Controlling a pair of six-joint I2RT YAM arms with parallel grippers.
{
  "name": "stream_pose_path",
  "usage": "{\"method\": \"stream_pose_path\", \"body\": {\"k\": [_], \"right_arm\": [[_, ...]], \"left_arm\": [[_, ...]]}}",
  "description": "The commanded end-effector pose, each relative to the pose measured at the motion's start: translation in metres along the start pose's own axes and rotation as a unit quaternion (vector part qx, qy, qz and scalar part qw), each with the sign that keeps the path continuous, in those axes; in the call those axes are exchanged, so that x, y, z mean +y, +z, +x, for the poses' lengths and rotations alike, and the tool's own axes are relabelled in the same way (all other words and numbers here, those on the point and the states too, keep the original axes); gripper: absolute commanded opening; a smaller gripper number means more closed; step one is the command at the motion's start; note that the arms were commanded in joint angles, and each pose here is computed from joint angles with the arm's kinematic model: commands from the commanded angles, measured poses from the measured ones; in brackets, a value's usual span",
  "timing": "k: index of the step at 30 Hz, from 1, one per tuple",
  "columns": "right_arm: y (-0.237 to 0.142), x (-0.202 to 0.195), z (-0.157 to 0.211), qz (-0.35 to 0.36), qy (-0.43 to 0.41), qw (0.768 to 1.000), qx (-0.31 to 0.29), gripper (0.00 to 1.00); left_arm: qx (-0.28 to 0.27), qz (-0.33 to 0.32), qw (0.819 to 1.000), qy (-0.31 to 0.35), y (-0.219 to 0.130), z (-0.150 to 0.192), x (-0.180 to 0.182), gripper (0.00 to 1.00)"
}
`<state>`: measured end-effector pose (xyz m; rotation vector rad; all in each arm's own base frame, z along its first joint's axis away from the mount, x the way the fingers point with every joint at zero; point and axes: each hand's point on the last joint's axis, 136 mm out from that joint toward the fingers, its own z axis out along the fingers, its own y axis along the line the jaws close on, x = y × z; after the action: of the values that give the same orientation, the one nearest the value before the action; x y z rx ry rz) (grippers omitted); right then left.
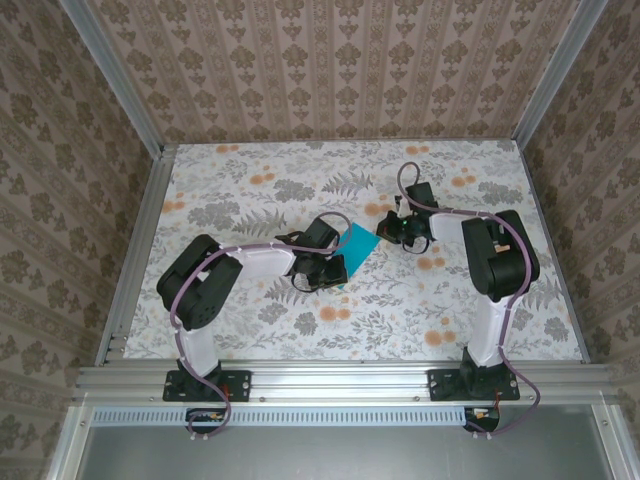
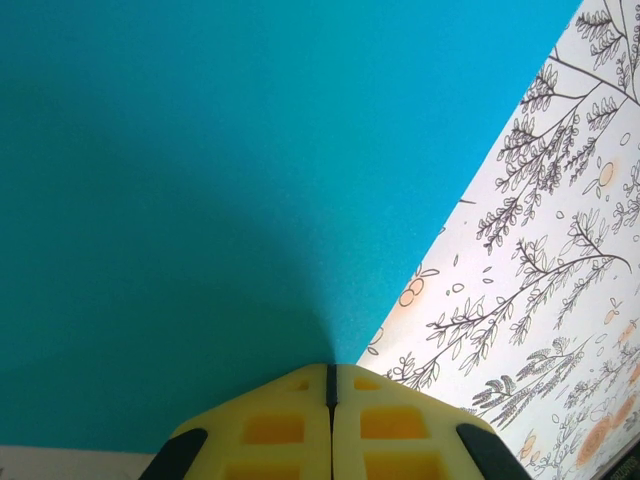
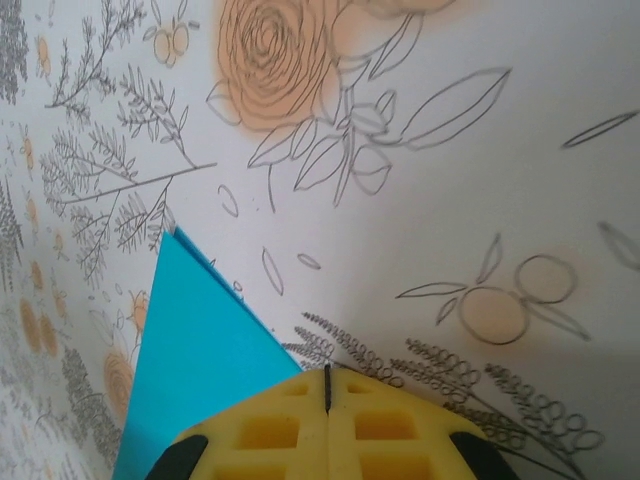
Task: Fold a paper plane with a square sheet of paper (pick it up from the middle)
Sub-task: First fold in half a square sheet of paper at the center of the table.
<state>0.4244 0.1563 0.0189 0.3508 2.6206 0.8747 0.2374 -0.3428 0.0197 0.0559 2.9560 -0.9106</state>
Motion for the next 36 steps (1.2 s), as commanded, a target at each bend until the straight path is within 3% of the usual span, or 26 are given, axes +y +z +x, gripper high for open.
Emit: {"method": "stream_pose_path", "body": {"k": [1,11,19,36], "right_arm": [[-0.019,0.005,-0.011,0.002,-0.018,0.999,-0.038,0.04],[-0.032,0.033,0.033,-0.049,-0.019,0.998,-0.018,0.07],[-0.008,0.053,0.083,-0.076,-0.017,0.995,0.062,0.08],[0.015,0.029,0.094,-0.031,0.003,0.995,0.095,0.08]], "left_arm": [[0.051,-0.057,0.997,-0.014,0.009,0.028,0.034,0.07],[0.037,-0.043,0.998,0.008,0.001,0.016,0.017,0.07],[0.003,0.002,0.999,0.045,-0.018,-0.005,-0.021,0.1],[0.049,-0.028,0.998,0.032,0.002,0.009,-0.001,0.11]]}}
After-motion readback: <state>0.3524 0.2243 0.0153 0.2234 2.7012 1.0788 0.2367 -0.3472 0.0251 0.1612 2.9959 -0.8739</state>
